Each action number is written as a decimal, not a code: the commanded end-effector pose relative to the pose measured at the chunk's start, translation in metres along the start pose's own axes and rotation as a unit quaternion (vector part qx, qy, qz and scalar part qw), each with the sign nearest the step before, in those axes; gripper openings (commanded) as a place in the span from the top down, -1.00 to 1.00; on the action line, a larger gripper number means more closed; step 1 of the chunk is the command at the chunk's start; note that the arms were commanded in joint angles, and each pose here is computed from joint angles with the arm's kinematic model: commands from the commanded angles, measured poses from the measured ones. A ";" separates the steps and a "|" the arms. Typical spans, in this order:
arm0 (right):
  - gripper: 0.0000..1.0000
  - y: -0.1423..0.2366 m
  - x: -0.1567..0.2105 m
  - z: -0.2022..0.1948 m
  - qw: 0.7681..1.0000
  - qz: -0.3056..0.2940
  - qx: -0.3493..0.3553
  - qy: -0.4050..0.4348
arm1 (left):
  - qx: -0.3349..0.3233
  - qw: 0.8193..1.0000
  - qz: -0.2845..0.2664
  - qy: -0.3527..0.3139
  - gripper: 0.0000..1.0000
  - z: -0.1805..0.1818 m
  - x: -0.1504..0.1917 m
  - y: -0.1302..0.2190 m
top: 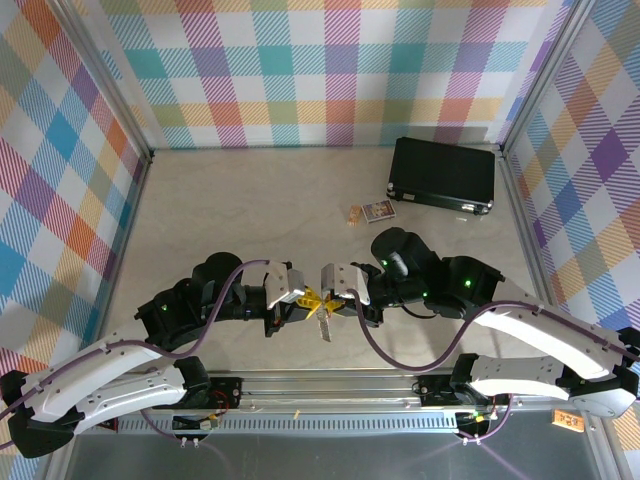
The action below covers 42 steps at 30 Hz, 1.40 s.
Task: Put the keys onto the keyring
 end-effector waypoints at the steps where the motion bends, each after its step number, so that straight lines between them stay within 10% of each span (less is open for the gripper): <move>1: 1.00 0.008 -0.011 -0.001 1.000 -0.023 -0.005 0.013 | 0.020 0.998 -0.052 -0.017 1.00 -0.009 -0.019 0.009; 15: 0.73 0.028 -0.020 0.008 0.994 -0.110 0.010 0.022 | 0.084 0.985 -0.148 -0.002 1.00 -0.019 -0.022 0.015; 30: 0.95 0.025 -0.017 0.007 0.994 -0.101 0.019 0.028 | 0.111 0.979 -0.169 0.009 1.00 -0.016 -0.020 0.004; 42: 1.00 0.000 -0.009 -0.008 1.000 0.010 0.006 0.026 | 0.000 1.000 -0.017 -0.016 0.78 0.001 -0.009 -0.006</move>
Point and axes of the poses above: each hand's point on the last joint's axis, 136 mm out from that joint toward the fingers, its own y axis back along the fingers, its own z axis along the line the jaws close on, x = y × z, the point moved 9 cm from there along y, back along the fingers, and after that the axes turned 14 degrees about y, right-handed, at the moved point
